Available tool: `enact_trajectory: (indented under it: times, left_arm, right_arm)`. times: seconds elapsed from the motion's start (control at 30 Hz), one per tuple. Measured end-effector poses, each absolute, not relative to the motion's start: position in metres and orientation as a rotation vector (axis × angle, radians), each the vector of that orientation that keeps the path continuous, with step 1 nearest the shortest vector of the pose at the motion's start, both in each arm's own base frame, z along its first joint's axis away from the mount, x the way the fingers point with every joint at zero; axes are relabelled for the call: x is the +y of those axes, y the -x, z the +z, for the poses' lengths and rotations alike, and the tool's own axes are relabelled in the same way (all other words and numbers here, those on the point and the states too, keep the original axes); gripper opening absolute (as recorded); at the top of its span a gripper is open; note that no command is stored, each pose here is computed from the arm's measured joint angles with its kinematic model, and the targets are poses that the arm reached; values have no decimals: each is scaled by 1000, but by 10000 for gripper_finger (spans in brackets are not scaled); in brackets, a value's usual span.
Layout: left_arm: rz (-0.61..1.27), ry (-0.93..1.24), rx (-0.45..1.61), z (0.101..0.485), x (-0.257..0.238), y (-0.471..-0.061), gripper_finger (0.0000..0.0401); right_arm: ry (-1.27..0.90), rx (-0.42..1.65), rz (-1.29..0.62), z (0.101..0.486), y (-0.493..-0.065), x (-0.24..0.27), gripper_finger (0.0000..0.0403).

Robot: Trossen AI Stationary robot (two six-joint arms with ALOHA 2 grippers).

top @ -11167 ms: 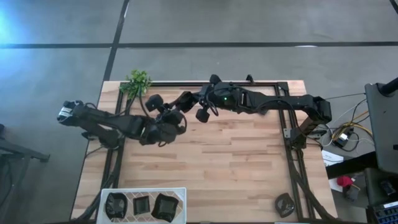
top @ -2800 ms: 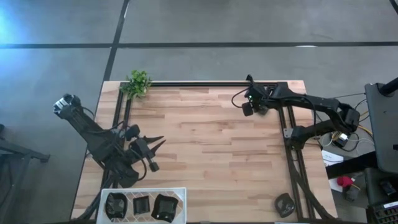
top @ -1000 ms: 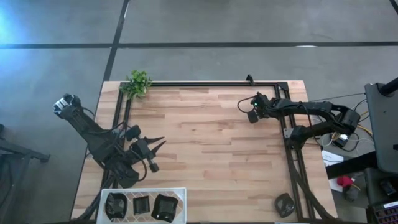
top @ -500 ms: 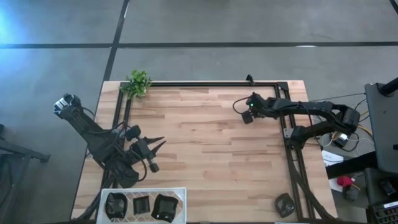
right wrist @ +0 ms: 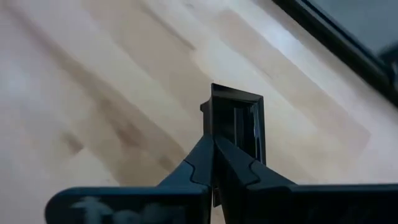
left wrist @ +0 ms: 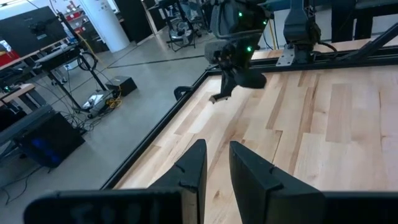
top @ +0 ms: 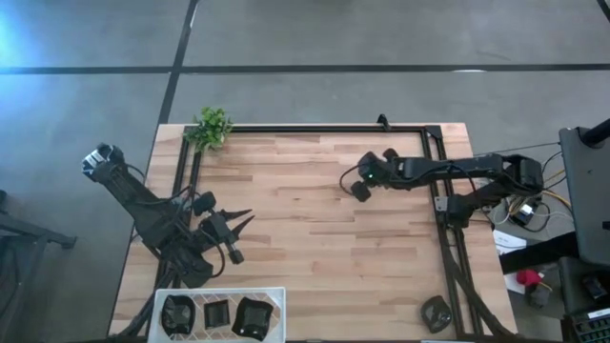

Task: Pick & Place Mini shaped plates
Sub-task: Stack the black square plate on top of the other black square plates on the shelf

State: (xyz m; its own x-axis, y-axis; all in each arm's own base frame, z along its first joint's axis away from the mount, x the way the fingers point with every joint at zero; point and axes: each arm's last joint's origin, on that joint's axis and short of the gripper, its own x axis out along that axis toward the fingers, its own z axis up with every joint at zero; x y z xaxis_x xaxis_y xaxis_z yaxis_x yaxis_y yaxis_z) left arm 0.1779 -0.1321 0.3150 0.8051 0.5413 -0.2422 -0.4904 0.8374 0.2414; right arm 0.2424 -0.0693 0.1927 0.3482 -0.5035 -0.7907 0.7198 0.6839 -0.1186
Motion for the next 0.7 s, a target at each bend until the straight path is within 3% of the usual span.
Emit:
enact_trajectory:
  times: [0.47,0.7]
  left_arm:
    - [519,-136,326,315,-134,-179,64]
    - [514,-122,326,315,-134,-179,64]
  right_arm:
    - [275,988,-395,182,-343,-37,8]
    - [355,999,-330,168,-381,-25,8]
